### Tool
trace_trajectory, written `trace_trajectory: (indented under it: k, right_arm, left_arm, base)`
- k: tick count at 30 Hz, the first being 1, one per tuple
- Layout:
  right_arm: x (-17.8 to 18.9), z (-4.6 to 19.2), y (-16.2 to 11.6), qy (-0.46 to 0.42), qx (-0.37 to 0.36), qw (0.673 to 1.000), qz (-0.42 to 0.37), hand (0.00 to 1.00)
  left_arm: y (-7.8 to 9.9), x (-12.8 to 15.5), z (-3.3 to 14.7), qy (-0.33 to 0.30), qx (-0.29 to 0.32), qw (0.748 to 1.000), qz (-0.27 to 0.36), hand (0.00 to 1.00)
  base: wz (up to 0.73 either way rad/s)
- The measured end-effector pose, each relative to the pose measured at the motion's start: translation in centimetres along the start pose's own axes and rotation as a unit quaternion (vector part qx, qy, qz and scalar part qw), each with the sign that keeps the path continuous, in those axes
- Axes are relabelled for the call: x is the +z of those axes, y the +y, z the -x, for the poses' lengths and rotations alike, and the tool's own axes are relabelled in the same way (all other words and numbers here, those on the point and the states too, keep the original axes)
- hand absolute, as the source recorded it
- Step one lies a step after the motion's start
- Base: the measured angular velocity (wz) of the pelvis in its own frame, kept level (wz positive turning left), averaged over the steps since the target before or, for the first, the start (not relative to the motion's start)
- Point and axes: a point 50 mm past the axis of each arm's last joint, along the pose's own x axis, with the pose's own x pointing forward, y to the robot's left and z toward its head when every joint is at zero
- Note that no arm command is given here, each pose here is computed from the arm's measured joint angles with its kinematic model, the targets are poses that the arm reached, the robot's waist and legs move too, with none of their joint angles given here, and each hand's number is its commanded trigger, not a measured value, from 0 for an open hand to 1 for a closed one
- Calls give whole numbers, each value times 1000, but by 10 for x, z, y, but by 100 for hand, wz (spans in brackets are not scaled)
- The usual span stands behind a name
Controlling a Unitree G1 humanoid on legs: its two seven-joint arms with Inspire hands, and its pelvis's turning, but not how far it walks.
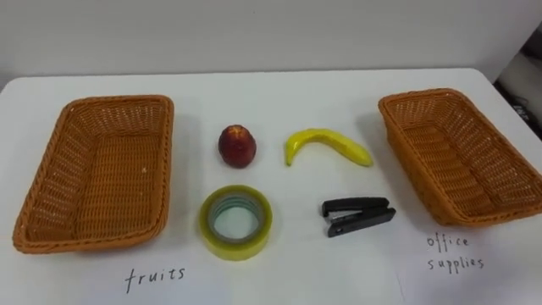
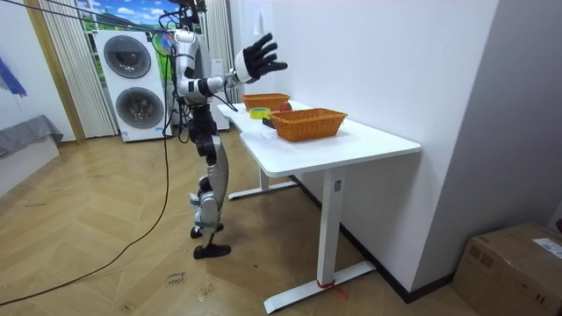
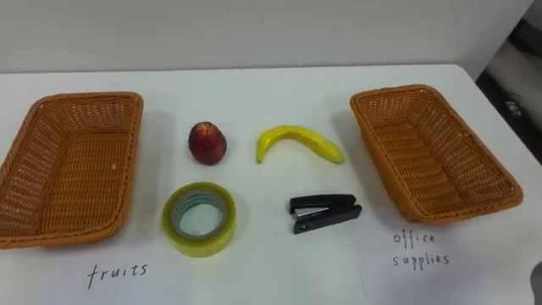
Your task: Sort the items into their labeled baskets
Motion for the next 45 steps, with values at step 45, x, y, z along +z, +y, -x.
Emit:
trace_trajectory:
  k: [45]
  right_arm:
    - [30, 55, 93, -171, 471, 852, 150, 0]
  left_arm:
    - [5, 15, -4, -6, -61, 996, -70, 0]
  base:
    - [2]
